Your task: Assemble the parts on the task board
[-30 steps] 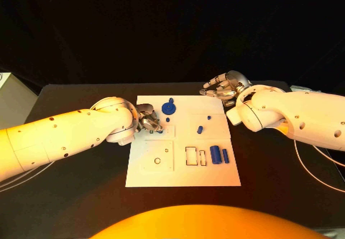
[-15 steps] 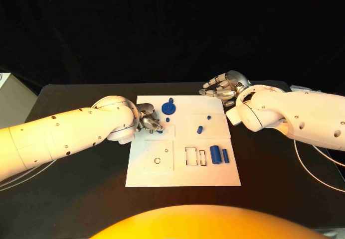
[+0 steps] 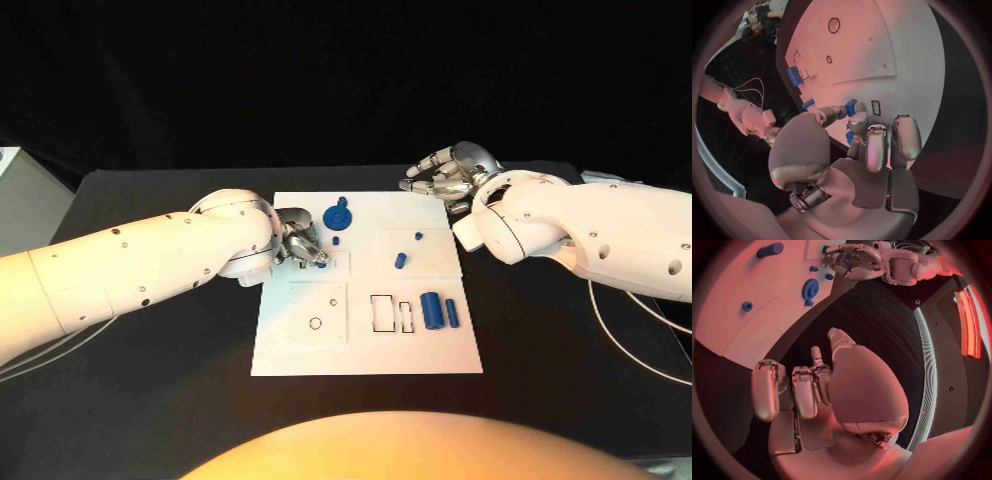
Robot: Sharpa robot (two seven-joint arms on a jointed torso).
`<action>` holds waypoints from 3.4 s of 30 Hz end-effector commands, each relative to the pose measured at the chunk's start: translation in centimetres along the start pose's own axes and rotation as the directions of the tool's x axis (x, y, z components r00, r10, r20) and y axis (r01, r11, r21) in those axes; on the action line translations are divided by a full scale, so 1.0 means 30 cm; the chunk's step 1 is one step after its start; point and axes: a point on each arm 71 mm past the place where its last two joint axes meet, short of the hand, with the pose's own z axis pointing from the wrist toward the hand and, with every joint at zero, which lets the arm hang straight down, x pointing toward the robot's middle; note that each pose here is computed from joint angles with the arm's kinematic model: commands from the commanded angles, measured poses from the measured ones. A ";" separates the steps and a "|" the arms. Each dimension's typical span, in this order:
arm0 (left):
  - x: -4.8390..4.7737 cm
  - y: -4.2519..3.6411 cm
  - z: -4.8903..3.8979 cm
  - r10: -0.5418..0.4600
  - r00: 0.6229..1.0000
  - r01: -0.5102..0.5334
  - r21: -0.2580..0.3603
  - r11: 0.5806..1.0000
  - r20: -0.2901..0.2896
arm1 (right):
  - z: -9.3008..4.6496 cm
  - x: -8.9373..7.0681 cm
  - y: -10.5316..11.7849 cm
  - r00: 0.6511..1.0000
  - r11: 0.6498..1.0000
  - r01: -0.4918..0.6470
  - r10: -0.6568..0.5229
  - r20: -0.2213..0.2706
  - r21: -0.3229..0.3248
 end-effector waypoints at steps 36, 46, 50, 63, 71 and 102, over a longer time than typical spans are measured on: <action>0.012 0.014 -0.005 0.005 1.000 -0.005 0.000 1.000 0.008 | -0.001 0.001 -0.001 1.000 1.000 0.006 -0.006 -0.010 -0.012; -0.001 0.025 -0.025 -0.003 1.000 0.003 0.003 1.000 0.021 | -0.001 0.000 -0.003 1.000 1.000 0.005 -0.005 -0.008 -0.011; -0.012 0.022 -0.038 -0.010 1.000 0.010 0.011 1.000 0.025 | -0.002 -0.002 -0.005 1.000 1.000 0.005 -0.005 -0.007 -0.010; -0.069 0.003 -0.088 -0.078 0.997 0.077 0.050 0.996 0.022 | 0.001 -0.003 -0.012 1.000 1.000 0.005 -0.005 -0.006 -0.005; -0.177 0.054 -0.097 -0.143 0.989 0.142 0.022 0.990 0.049 | 0.002 -0.003 -0.014 1.000 1.000 0.004 -0.004 -0.006 -0.003; -0.407 0.168 -0.012 -0.145 0.985 0.156 -0.131 0.979 0.094 | 0.000 0.007 -0.008 1.000 1.000 0.001 -0.001 -0.019 -0.008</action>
